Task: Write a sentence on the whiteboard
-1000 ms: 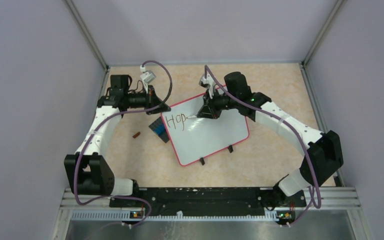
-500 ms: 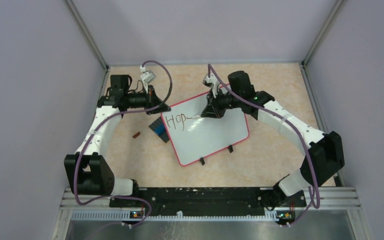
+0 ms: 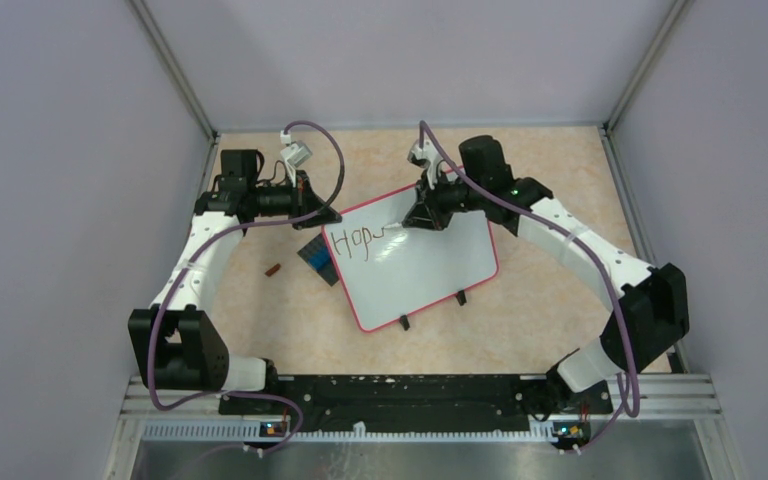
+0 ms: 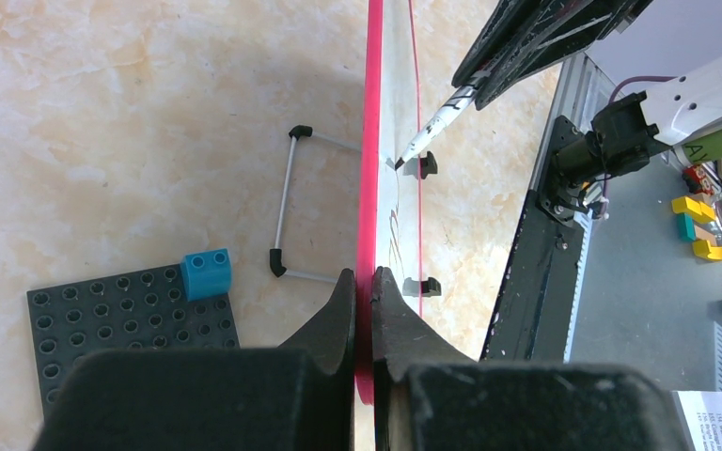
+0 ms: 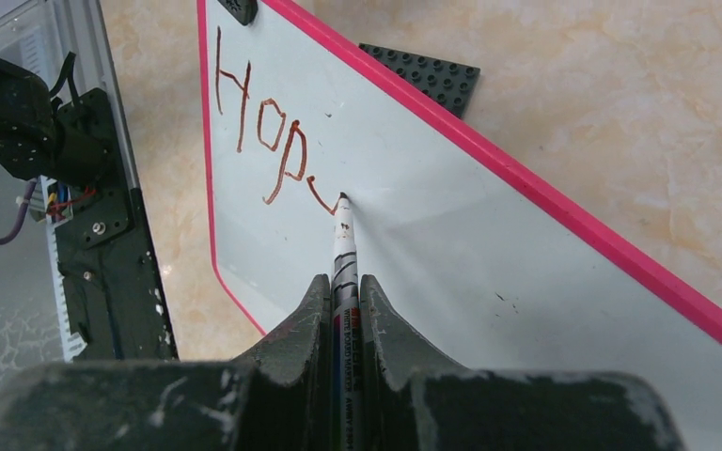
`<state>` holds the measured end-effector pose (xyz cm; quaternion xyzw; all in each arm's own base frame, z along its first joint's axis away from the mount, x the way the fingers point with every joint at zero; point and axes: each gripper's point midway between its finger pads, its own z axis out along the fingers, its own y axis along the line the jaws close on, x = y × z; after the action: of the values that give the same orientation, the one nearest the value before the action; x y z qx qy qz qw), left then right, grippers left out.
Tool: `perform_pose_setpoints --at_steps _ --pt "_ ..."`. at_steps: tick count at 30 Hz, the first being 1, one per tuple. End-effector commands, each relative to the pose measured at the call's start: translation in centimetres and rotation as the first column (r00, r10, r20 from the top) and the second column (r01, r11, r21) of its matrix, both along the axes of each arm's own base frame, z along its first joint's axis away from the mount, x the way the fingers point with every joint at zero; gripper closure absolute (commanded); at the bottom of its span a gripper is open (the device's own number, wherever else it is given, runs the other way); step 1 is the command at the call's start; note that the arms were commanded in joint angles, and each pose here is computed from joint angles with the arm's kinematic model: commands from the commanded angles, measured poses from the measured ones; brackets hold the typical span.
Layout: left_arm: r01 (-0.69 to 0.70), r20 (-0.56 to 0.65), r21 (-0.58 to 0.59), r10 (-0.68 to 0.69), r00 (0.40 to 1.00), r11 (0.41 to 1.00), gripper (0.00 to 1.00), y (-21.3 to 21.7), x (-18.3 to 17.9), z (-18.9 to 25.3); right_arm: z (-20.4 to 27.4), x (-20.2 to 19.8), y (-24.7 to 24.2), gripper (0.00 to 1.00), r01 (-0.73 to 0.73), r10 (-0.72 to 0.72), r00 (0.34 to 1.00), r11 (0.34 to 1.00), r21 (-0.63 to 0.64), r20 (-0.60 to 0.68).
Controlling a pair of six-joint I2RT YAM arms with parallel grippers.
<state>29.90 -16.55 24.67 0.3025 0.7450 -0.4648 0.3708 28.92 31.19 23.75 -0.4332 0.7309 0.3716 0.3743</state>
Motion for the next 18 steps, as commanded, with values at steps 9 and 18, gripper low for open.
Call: perform_pose_setpoints --at_steps 9,18 --pt "0.009 0.007 0.014 -0.009 1.000 1.000 1.00 -0.2 -0.6 -0.2 2.5 1.3 1.9 1.00 -0.003 0.000 0.995 0.999 0.036 0.096" --pt "0.010 0.008 0.015 -0.010 1.000 1.000 1.00 -0.2 -0.6 -0.2 0.4 0.2 2.4 1.00 -0.027 0.027 0.997 1.000 0.003 0.067"
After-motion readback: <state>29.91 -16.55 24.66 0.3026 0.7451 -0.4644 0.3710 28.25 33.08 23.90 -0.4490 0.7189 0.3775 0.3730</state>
